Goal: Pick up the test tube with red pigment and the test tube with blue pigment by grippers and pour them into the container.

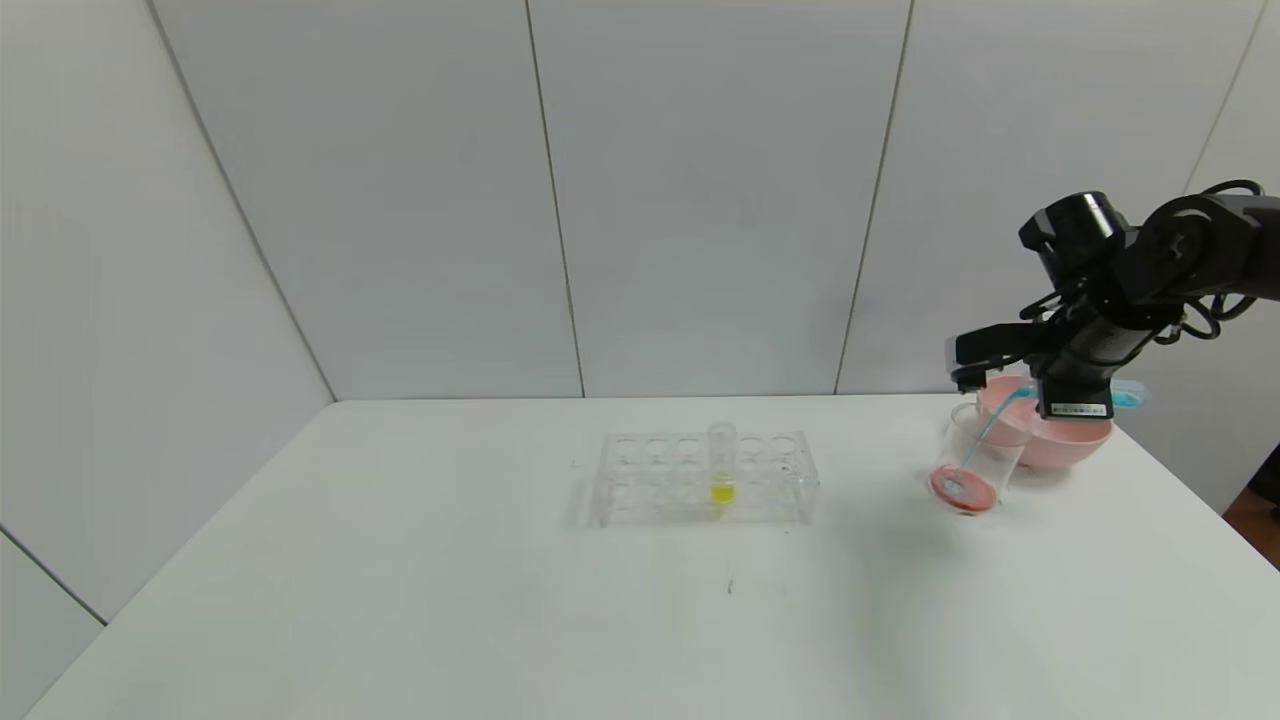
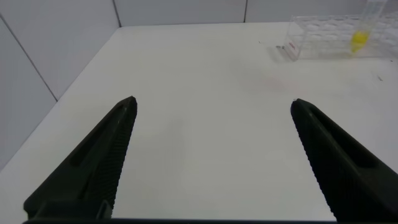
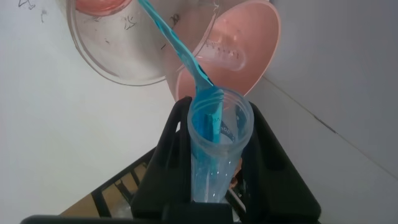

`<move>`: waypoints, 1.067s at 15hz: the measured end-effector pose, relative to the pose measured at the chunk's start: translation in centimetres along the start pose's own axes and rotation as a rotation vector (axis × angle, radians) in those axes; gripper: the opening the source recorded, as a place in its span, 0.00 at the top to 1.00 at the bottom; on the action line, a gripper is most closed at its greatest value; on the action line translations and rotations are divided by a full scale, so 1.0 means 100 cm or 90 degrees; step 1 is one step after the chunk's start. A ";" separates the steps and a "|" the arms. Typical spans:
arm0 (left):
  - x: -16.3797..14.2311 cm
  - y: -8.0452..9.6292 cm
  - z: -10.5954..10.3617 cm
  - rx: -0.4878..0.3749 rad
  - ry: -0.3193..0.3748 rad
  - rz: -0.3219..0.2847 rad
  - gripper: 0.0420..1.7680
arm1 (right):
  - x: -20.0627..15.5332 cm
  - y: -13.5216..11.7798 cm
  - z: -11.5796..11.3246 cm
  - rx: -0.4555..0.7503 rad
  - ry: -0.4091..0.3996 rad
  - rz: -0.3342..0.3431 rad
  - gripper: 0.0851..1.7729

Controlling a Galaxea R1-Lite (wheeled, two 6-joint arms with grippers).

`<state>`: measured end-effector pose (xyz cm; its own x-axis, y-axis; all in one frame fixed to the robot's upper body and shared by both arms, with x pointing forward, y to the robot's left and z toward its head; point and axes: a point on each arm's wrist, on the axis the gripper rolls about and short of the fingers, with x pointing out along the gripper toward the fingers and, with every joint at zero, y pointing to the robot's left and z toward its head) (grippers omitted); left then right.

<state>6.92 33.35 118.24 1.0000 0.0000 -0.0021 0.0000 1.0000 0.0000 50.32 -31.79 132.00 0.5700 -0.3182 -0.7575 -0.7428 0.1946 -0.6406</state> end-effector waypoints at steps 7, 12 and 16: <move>0.000 0.000 0.000 0.000 0.000 0.000 0.00 | 0.002 0.001 0.006 -0.028 0.038 -0.012 0.74; 0.000 0.000 0.000 0.000 0.000 0.000 0.00 | 0.000 0.002 0.010 -0.056 0.060 -0.022 0.74; 0.000 0.000 0.000 0.000 0.000 0.000 0.00 | -0.004 0.000 0.008 -0.087 0.101 -0.040 0.74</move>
<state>6.92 33.35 118.24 1.0000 0.0000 -0.0021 0.0000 1.0000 0.0000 50.41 -30.93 132.19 0.5618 -0.4697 -0.6810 -0.7549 0.0456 -0.6542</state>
